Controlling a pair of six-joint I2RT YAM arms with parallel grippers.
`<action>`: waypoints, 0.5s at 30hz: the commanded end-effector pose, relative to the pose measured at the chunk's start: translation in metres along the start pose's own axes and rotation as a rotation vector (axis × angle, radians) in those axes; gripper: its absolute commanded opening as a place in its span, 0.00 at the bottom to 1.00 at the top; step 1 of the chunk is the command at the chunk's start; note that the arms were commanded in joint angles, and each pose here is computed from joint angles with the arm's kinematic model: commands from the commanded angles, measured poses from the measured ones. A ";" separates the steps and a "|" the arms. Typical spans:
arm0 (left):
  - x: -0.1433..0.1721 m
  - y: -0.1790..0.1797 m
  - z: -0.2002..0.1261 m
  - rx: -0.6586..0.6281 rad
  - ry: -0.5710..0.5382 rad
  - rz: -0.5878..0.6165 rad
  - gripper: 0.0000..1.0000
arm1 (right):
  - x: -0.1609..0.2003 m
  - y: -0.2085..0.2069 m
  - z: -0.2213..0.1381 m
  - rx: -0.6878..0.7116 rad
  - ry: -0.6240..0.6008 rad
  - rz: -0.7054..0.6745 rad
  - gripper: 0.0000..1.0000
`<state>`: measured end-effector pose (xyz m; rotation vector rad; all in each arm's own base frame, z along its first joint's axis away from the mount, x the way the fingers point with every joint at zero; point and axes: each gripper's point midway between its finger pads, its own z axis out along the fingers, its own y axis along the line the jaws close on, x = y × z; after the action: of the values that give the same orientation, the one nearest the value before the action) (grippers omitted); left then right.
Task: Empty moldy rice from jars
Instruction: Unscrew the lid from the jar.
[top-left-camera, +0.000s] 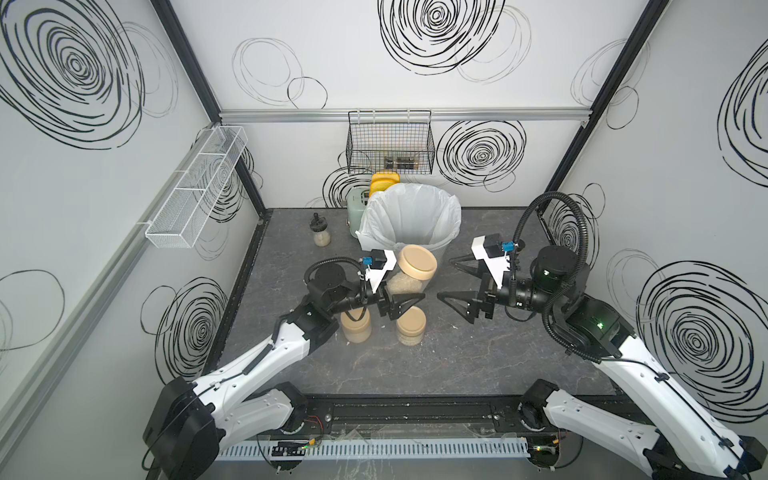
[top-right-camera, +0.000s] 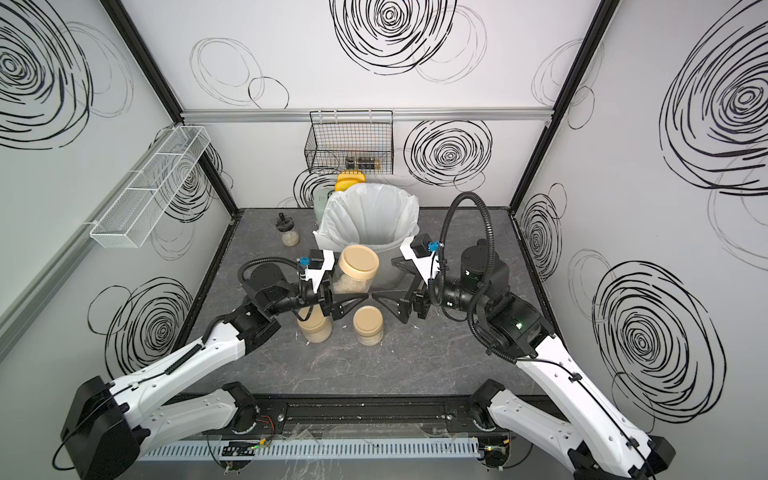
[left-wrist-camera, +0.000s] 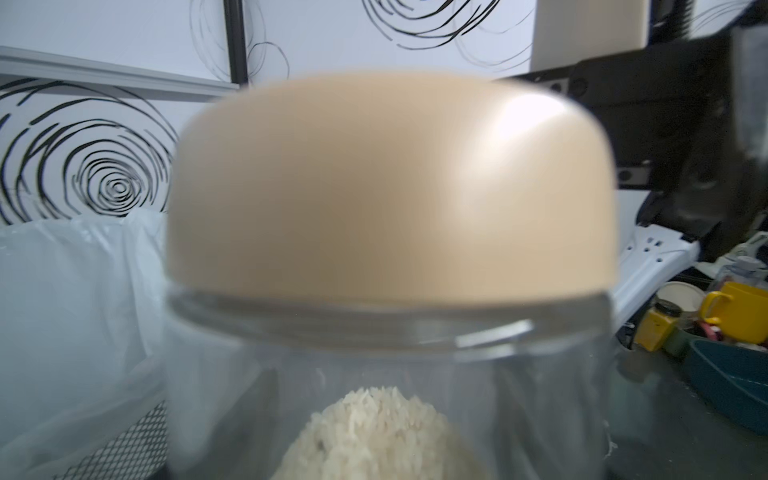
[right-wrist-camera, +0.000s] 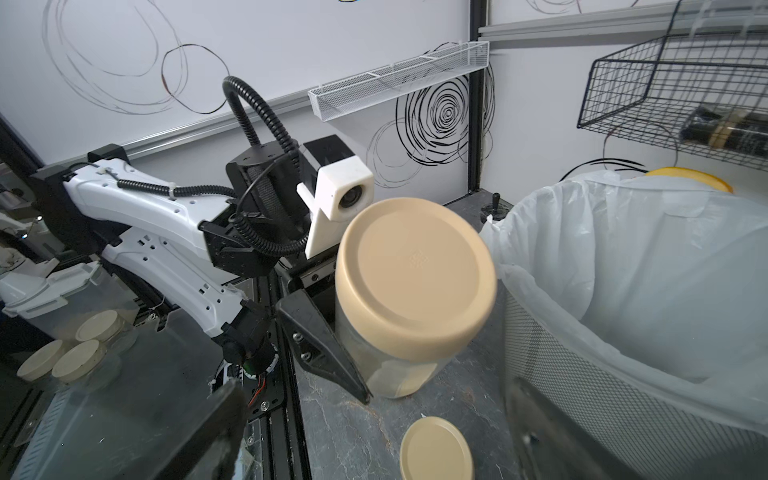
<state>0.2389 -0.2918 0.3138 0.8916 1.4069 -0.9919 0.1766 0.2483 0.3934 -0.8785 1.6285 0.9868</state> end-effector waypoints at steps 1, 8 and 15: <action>-0.037 0.017 -0.003 -0.162 -0.069 0.155 0.51 | -0.010 -0.018 0.001 0.101 -0.033 0.061 0.98; -0.039 0.013 0.006 -0.214 -0.088 0.177 0.51 | -0.009 -0.024 0.013 0.119 -0.035 0.127 0.98; -0.035 0.008 0.014 -0.201 -0.089 0.167 0.51 | -0.010 -0.041 0.016 0.213 -0.071 0.193 0.98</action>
<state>0.2499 -0.3019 0.2831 0.8695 1.5144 -0.7600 0.2129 0.2496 0.3824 -0.6280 1.7703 0.9459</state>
